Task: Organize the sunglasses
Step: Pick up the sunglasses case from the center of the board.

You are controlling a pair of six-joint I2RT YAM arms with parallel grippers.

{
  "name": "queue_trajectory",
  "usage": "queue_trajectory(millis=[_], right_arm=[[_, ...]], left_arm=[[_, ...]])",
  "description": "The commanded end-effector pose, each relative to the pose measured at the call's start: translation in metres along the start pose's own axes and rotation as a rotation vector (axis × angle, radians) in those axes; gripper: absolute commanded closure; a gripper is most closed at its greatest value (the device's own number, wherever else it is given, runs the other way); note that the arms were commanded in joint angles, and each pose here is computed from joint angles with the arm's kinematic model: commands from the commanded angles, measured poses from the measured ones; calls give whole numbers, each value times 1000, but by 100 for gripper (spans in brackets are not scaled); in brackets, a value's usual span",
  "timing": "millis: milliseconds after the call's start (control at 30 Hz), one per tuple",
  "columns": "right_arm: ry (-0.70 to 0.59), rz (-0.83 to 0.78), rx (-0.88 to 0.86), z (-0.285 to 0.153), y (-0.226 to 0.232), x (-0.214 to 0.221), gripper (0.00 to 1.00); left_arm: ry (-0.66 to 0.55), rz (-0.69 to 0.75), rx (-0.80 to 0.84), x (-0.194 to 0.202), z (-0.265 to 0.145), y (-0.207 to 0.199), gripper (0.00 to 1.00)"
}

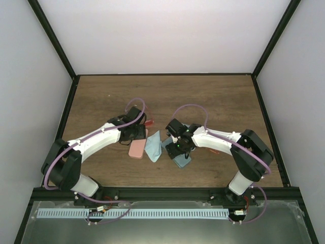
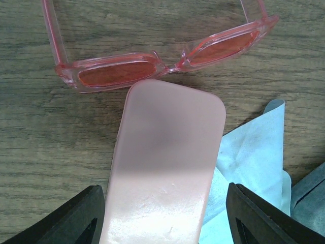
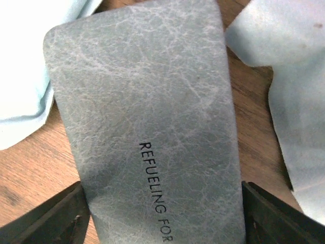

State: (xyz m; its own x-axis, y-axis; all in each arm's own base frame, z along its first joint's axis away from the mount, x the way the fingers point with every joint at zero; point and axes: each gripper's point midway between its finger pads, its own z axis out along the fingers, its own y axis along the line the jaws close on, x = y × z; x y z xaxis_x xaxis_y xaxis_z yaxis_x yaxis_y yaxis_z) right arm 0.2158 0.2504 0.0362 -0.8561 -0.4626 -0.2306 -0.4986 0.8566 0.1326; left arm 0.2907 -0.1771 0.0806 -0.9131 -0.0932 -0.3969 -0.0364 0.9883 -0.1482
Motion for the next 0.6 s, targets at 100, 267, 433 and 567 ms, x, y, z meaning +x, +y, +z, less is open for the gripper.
queue_trajectory(millis=[100,267,433,567], right_arm=[[-20,21,-19,-4,7,-6,48],[-47,35,-23,-10,7,-11,61],[-81,53,-40,-19,11,-19,64],[-102,65,-89,-25,19,-26,65]], left_arm=[[5,4,9,0,3,-3,32],[0,5,13,-1,0,-4,32],[-17,-1,43,-9,-11,-11,32],[-42,-2,92,-22,-25,-24,32]])
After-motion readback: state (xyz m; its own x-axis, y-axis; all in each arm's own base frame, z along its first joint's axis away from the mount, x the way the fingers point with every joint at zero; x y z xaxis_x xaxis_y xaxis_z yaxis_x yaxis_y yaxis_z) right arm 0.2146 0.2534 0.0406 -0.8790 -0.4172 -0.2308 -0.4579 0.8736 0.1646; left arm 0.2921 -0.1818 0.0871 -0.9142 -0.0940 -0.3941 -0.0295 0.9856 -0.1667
